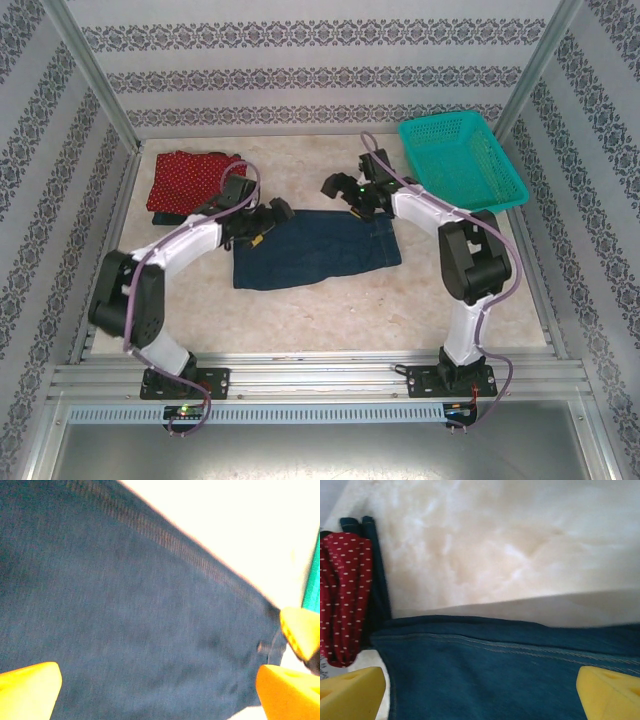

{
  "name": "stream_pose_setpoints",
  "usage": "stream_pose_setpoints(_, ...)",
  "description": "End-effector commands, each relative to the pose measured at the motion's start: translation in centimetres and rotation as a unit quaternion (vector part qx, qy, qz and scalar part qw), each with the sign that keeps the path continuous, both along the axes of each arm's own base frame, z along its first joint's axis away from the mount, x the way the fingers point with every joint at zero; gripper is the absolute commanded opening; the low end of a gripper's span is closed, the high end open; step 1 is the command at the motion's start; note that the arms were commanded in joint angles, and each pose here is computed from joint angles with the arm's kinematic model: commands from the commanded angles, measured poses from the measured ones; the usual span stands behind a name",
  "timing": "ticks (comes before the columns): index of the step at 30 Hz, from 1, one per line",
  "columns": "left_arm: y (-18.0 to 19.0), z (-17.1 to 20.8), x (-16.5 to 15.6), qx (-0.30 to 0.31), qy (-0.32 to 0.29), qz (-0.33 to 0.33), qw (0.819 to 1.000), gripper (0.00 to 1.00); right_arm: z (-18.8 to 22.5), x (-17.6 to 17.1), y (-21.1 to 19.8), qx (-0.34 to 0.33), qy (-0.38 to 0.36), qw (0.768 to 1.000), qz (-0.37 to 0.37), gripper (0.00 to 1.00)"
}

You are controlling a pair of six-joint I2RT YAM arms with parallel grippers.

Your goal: Fold and stack the skirts

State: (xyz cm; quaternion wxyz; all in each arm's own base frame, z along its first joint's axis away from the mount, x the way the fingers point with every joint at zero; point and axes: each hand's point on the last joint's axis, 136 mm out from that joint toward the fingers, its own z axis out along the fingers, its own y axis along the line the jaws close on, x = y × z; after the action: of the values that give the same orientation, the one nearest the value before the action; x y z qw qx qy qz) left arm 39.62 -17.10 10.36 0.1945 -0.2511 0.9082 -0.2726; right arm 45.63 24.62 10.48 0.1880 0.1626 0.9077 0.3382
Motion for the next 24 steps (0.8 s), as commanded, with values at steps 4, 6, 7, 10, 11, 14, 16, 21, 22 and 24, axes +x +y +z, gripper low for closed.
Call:
stream_pose_setpoints(4, 3.0, -6.6, 3.0, 0.049, 0.041, 0.081, 0.995, 1.00, -4.3, 1.5, -2.5, -0.026, 0.036, 0.996, -0.074, 0.98)
stream_pose_setpoints(6, 2.4, -6.9, 2.7, 0.030, 0.047, 0.063, 0.996, 1.00, -4.4, 1.4, -3.6, -0.020, 0.045, 0.996, -0.070, 0.98)
stream_pose_setpoints(7, 1.7, -6.3, 2.7, 0.017, 0.042, 0.046, 0.998, 1.00, -4.0, 1.2, -4.0, -0.017, 0.042, 0.997, -0.063, 0.98)
stream_pose_setpoints(10, -0.9, -2.3, 2.7, -0.036, 0.010, -0.020, 0.999, 1.00, -1.4, 0.2, -4.4, -0.031, 0.004, 0.999, -0.015, 0.98)
stream_pose_setpoints(11, -1.7, -0.9, 2.2, -0.052, 0.006, -0.040, 0.998, 1.00, -0.7, -0.6, -4.8, -0.050, -0.006, 0.999, -0.001, 0.98)
stream_pose_setpoints(14, -1.5, 1.6, -0.1, -0.036, 0.011, -0.054, 0.998, 1.00, -0.3, -3.1, -6.7, -0.092, -0.007, 0.996, 0.017, 0.98)
stream_pose_setpoints(16, -0.6, 1.8, -2.3, -0.015, 0.031, -0.052, 0.998, 1.00, -0.7, -4.8, -7.3, -0.083, 0.007, 0.996, 0.022, 0.98)
stream_pose_setpoints(21, -0.1, -1.1, -8.1, -0.040, 0.119, -0.042, 0.991, 1.00, -2.2, -9.2, -6.5, -0.030, 0.070, 0.996, 0.056, 0.98)
stream_pose_setpoints(22, -0.2, -1.5, -8.6, -0.053, 0.123, -0.038, 0.990, 1.00, -2.4, -9.8, -6.3, -0.027, 0.078, 0.995, 0.062, 0.98)
stream_pose_setpoints(24, 0.4, -3.0, -10.0, -0.051, 0.142, -0.024, 0.988, 1.00, -3.9, -11.0, -7.1, -0.047, 0.099, 0.992, 0.058, 0.98)
